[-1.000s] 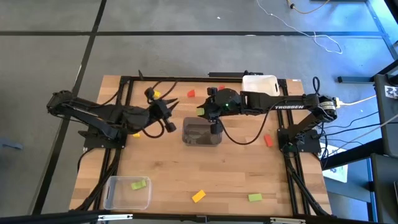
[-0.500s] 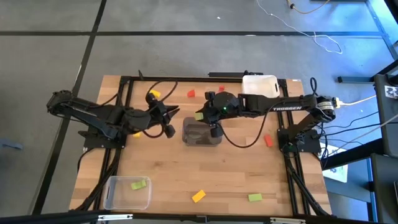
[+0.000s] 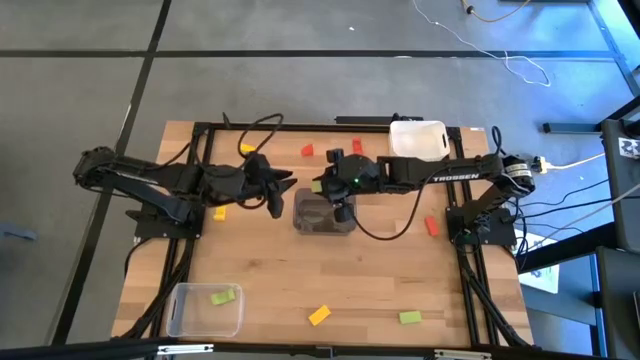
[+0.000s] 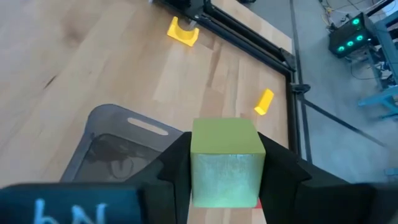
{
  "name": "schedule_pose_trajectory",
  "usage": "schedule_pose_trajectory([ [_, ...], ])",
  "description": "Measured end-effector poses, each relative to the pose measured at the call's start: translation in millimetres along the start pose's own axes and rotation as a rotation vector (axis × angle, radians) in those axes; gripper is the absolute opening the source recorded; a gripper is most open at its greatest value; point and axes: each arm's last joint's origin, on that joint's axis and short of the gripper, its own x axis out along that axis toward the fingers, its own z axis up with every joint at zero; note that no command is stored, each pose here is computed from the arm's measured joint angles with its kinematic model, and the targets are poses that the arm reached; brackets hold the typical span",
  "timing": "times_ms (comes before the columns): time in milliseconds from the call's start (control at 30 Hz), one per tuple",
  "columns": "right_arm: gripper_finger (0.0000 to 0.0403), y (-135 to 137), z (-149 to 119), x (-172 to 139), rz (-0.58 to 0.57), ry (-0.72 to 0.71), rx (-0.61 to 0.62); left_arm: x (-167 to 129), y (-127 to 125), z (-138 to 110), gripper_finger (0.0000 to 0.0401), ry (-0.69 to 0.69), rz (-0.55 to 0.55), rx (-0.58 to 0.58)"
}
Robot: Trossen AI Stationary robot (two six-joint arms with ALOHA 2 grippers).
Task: Sort & place blocks by color
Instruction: Put the top green block into the transparent bin
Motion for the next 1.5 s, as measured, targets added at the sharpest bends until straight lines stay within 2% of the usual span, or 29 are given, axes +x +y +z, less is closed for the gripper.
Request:
schedule_pose_trajectory([
  [133,0.0131,1,0,0,0.002,-0.001,-0.004,-3,1,3,0.0112,0.035,-0.076,-0.118],
  [233,0.0131,1,0,0,0.001,-0.002,-0.004,-7,0,6,0.0111,0.063,-0.134,-0.262],
  [333,0.0131,0,1,0,-0.003,-0.009,-0.010,-7,0,5,0.0111,0.077,-0.138,-0.373],
  [467,0.0131,1,3,0,-0.007,-0.022,-0.050,-7,0,4,0.0111,0.106,-0.148,-0.436],
  [700,0.0131,8,11,-2,-0.010,-0.065,-0.095,-7,0,4,0.0111,0.128,-0.147,-0.613],
  [800,0.0131,11,15,-3,-0.017,-0.097,-0.118,-6,-1,3,0.0111,0.131,-0.141,-0.634],
  [1033,0.0131,13,19,-5,-0.023,-0.125,-0.132,6,-4,-8,0.0111,0.167,-0.102,-0.598],
  [1500,0.0131,12,19,-4,-0.024,-0.122,-0.129,6,-5,-7,0.0111,0.171,-0.121,-0.582],
])
